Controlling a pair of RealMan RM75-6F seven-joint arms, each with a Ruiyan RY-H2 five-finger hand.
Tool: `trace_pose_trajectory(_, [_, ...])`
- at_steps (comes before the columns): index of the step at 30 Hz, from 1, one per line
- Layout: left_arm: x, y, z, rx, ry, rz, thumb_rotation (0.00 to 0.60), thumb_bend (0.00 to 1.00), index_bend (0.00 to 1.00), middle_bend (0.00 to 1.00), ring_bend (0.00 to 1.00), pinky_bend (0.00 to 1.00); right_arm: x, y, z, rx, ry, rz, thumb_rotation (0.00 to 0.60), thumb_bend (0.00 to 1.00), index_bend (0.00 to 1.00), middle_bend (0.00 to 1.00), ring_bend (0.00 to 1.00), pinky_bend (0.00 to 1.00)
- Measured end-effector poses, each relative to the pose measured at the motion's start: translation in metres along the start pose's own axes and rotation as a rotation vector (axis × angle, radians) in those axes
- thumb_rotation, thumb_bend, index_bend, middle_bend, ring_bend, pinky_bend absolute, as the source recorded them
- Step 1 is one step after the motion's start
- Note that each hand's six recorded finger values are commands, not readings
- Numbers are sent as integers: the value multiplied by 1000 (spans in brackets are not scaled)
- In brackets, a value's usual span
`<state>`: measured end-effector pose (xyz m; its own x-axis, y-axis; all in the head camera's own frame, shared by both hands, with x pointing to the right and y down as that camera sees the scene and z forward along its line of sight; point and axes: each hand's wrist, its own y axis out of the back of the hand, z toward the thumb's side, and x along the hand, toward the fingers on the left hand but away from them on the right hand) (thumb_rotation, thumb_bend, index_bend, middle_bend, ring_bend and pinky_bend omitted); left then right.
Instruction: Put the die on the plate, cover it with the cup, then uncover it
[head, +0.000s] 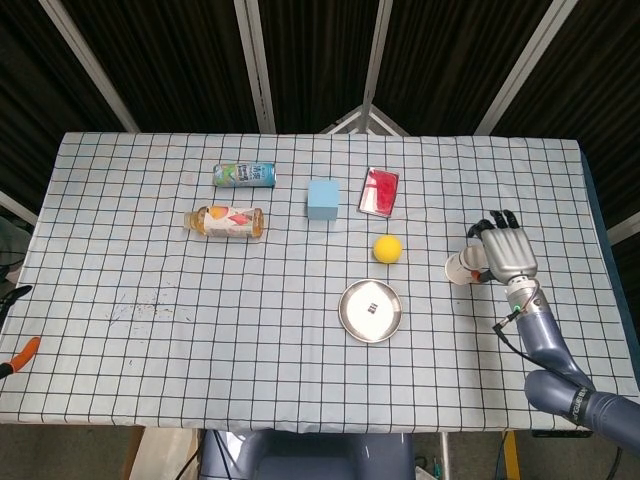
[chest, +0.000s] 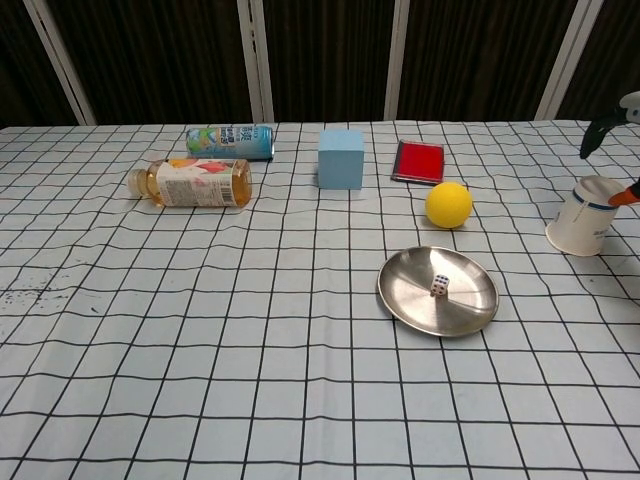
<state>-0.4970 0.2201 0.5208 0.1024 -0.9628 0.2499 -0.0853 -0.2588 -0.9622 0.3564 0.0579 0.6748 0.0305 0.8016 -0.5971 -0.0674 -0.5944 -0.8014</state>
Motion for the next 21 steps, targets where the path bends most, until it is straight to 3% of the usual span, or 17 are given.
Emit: trace_pose_trajectory(21, [0, -1, 1, 6, 1, -2, 600, 385, 196, 0, 0, 23, -9, -14, 5, 30, 8, 24, 600, 191, 368, 365, 132, 0])
